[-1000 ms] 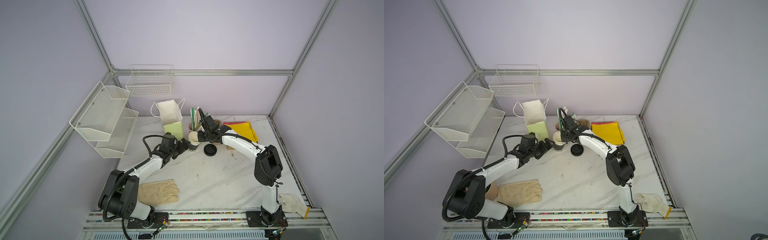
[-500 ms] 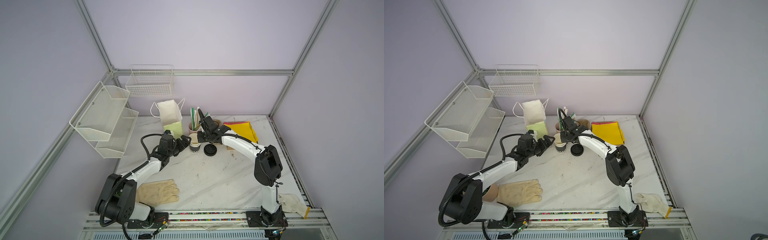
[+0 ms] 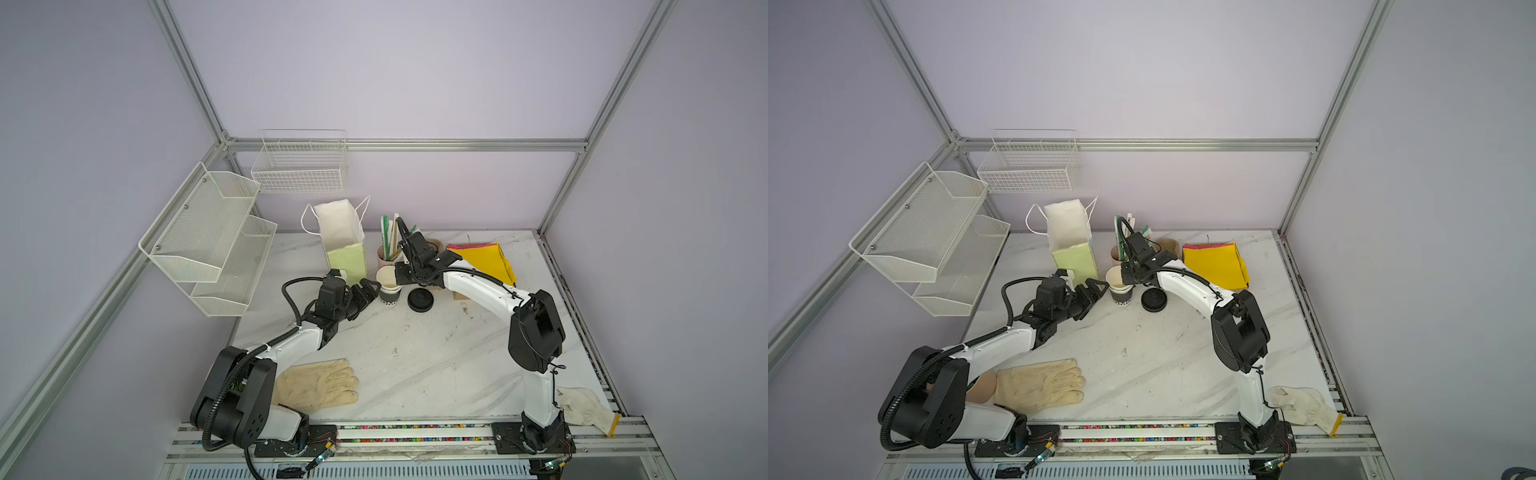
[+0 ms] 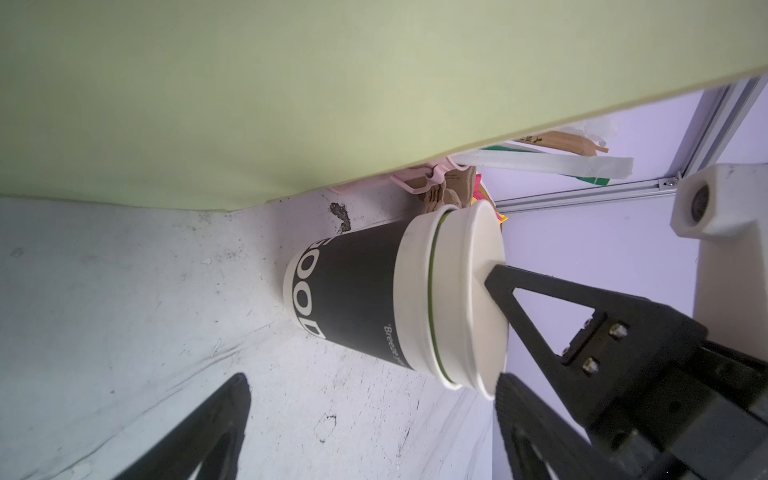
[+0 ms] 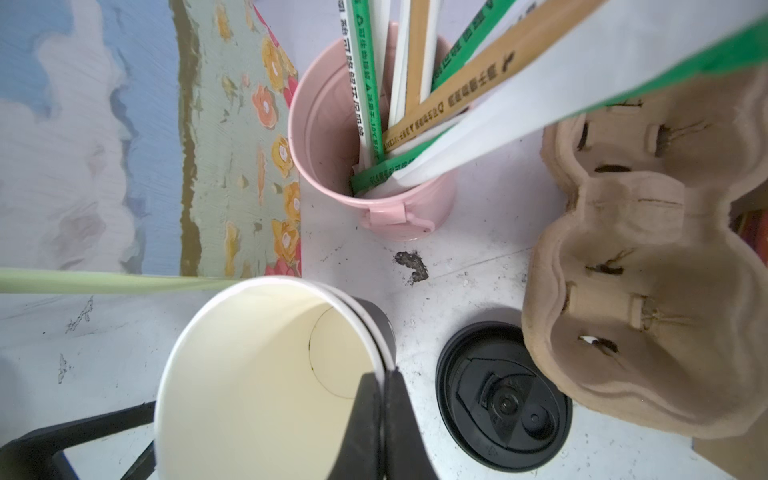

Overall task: Pack the takeout coffee
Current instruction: 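Move the left gripper to the black cup and grip its side, then hold the black cup with the left gripper while the right pulls the inner cup up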

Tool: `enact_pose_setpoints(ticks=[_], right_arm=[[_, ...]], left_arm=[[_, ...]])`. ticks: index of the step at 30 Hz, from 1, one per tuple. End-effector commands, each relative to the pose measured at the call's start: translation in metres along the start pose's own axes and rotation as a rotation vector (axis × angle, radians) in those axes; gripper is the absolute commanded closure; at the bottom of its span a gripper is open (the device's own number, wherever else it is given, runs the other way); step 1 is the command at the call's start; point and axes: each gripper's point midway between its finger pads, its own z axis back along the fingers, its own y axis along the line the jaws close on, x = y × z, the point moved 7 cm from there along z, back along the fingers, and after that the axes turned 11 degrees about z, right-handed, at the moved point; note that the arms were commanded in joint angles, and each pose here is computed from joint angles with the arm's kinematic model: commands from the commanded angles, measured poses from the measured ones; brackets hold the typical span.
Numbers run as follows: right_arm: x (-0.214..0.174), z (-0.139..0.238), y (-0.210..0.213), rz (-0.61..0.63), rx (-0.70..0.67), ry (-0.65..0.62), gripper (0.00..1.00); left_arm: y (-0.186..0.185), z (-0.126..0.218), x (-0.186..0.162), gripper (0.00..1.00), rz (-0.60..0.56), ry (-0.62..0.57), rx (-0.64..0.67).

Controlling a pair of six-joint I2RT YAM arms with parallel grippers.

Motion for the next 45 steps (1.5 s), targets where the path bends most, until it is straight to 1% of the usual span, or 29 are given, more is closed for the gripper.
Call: enact_pose_setpoints(ticks=[1, 2, 3, 7, 15, 21, 25, 35, 45], right_arm=[[0.000, 0.002, 0.002, -0.009, -0.001, -0.001, 1.00], [0.000, 0.002, 0.002, -0.008, 0.000, -0.001, 1.00], [0.000, 0.002, 0.002, -0.008, 0.002, 0.000, 1.00], [0.000, 0.002, 0.003, -0.008, 0.006, 0.001, 1.00], [0.000, 0.003, 0.002, -0.014, 0.000, 0.000, 1.00], [-0.002, 0.000, 0.002, -0.030, -0.001, 0.006, 1.00], [0.000, 0.000, 0.003, -0.028, 0.003, 0.002, 1.00], [-0.002, 0.000, 0.004, -0.026, 0.014, 0.006, 1.00], [-0.003, -0.002, 0.004, -0.025, 0.022, 0.008, 1.00]], left_arm=[[0.002, 0.001, -0.005, 0.09, 0.008, 0.010, -0.043], [0.002, 0.001, -0.005, 0.09, 0.009, 0.009, -0.046], [0.010, -0.005, -0.006, 0.09, 0.016, 0.019, -0.019], [0.013, -0.009, -0.007, 0.10, 0.023, 0.025, -0.017], [0.014, -0.006, -0.007, 0.12, 0.029, 0.015, -0.028], [0.018, -0.001, -0.008, 0.11, 0.039, -0.009, -0.050], [0.018, -0.001, -0.008, 0.11, 0.041, -0.005, -0.058], [0.016, -0.009, -0.007, 0.10, 0.044, 0.008, -0.064], [0.023, -0.013, -0.008, 0.11, 0.048, 0.011, -0.044]])
